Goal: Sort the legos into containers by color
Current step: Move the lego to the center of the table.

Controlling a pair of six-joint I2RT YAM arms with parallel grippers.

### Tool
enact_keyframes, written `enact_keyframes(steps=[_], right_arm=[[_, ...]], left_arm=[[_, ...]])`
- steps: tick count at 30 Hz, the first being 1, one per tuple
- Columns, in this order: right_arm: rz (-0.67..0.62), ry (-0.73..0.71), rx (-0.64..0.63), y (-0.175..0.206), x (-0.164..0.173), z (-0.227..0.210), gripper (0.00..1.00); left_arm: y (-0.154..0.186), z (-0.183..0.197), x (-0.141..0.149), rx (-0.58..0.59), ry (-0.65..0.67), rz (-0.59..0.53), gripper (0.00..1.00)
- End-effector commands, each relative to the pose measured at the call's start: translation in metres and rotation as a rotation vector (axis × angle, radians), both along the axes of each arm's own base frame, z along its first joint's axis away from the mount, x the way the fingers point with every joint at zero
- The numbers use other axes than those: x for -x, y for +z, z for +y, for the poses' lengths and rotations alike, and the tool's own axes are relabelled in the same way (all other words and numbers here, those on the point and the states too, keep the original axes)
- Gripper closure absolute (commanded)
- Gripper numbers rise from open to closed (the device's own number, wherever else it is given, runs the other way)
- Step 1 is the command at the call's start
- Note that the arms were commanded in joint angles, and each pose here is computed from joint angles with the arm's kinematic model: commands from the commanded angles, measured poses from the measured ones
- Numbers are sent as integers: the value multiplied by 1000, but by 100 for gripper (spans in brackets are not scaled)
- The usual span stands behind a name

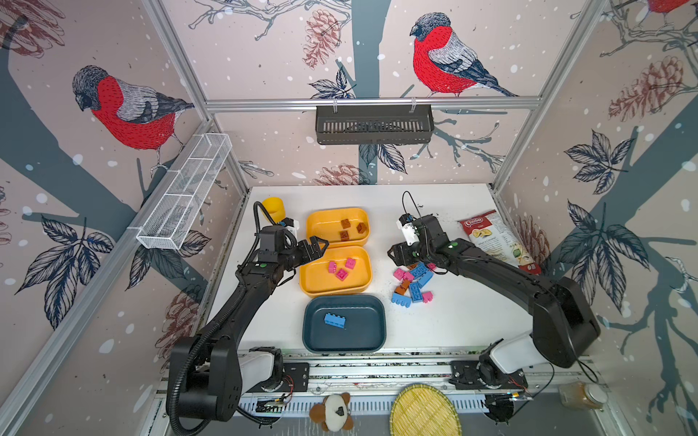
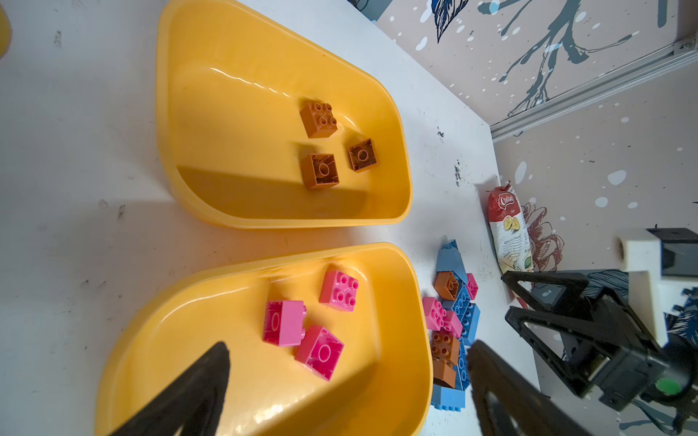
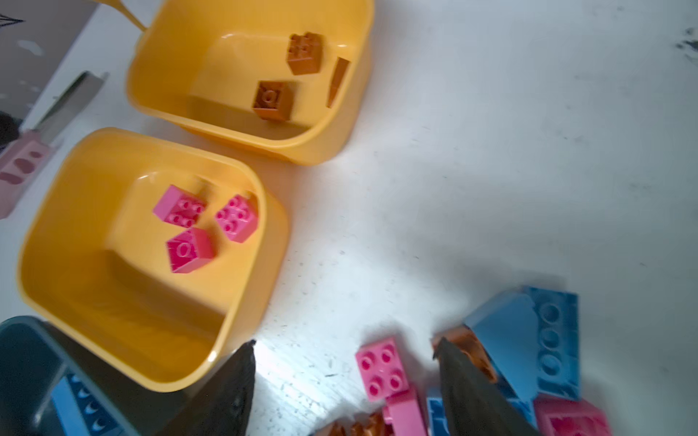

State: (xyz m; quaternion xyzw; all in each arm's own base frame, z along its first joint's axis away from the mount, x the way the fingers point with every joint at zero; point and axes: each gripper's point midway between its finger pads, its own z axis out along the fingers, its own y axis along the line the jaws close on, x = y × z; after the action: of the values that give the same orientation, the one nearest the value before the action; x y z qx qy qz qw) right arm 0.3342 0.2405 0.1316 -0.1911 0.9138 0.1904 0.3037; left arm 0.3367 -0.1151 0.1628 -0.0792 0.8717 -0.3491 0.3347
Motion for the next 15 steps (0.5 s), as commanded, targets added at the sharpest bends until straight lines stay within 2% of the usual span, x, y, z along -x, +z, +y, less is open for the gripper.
enact_keyframes(steps=[1, 5, 9, 15], right_arm=[[48, -89, 154, -25, -9, -41, 24], [100, -175, 172, -40, -28, -63, 26], [125, -222, 147, -49, -38, -59, 29], [162, -261, 184, -71, -46, -61, 37]], left_arm=[[8, -4, -5, 18, -12, -30, 3], [6, -7, -5, 21, -17, -26, 3], [5, -7, -5, 17, -18, -25, 3], [4, -7, -5, 14, -21, -23, 3]])
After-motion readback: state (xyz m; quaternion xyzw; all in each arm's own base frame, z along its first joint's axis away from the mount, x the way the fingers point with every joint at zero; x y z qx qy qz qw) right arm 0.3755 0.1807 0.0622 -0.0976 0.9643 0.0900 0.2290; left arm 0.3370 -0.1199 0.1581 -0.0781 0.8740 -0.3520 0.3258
